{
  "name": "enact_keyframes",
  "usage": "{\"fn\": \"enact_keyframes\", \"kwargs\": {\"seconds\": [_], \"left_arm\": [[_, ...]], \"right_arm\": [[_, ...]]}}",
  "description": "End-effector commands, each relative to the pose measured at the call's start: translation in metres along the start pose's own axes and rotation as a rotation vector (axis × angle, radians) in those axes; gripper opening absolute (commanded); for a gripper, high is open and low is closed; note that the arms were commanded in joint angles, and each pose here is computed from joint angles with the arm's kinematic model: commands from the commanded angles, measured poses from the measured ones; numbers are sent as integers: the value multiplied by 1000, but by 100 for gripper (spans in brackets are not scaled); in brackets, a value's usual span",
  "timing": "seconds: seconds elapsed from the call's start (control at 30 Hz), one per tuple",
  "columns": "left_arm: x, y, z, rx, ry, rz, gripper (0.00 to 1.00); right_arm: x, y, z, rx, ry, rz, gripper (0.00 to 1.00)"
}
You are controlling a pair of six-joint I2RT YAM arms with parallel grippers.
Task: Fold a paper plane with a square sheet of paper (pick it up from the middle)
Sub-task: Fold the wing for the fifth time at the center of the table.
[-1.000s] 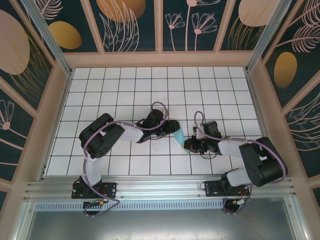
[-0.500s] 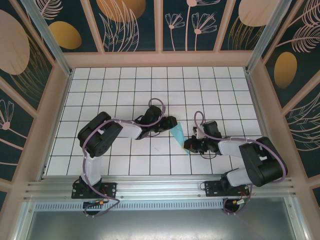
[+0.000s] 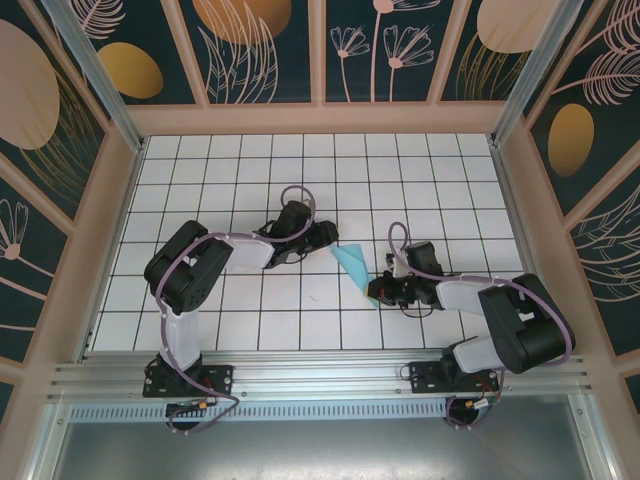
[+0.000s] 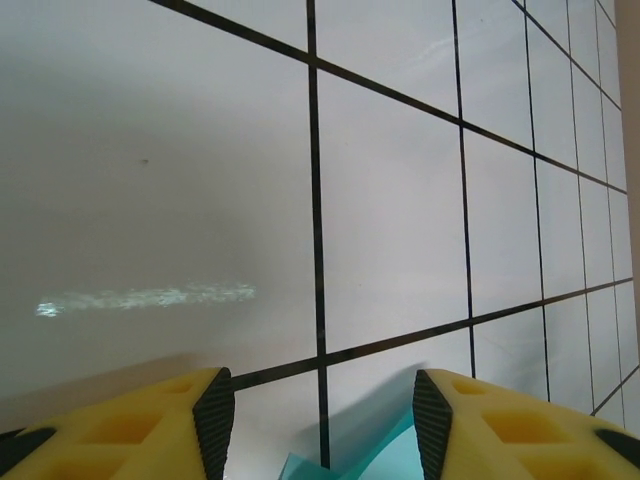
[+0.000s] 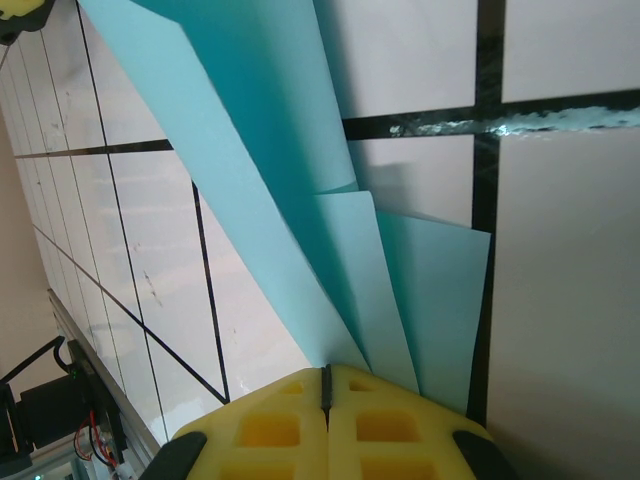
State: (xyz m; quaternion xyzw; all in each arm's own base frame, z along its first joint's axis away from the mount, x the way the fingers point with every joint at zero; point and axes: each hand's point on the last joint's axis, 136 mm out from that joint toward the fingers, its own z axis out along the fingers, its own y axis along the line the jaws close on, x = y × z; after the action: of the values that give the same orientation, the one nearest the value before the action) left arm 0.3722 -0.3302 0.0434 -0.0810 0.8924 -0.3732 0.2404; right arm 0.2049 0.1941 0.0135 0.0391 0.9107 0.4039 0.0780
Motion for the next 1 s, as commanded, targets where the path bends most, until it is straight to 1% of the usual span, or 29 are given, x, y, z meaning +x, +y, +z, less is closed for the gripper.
{"fn": "enact_keyframes", "kwargs": {"seconds": [0.0, 0.07, 0.17, 0.23, 0.33, 0.4, 0.53, 0.77, 0.97], "left_arm": [[-3, -23, -20, 71, -16, 13, 52], [11, -41, -25, 146, 17, 20, 49], [42, -70, -24, 250, 104, 42, 44], [66, -84, -21, 292, 162, 45, 39], [97, -97, -16, 323, 232, 22, 37], [114, -93, -11, 301, 261, -1, 36], [131, -79, -3, 244, 276, -33, 36], [138, -64, 5, 202, 275, -28, 37], [142, -42, 16, 143, 260, -2, 37]], "right_arm": [[33, -49, -2, 200, 81, 97, 0], [32, -49, -1, 199, 81, 95, 0], [31, -48, -1, 195, 79, 90, 0], [31, -48, -1, 198, 80, 89, 0], [30, -48, 0, 197, 81, 86, 0], [29, -47, 0, 194, 79, 82, 0], [28, -47, 0, 192, 78, 81, 0], [31, -50, 2, 196, 89, 85, 0], [33, -52, 2, 203, 96, 90, 0]]}}
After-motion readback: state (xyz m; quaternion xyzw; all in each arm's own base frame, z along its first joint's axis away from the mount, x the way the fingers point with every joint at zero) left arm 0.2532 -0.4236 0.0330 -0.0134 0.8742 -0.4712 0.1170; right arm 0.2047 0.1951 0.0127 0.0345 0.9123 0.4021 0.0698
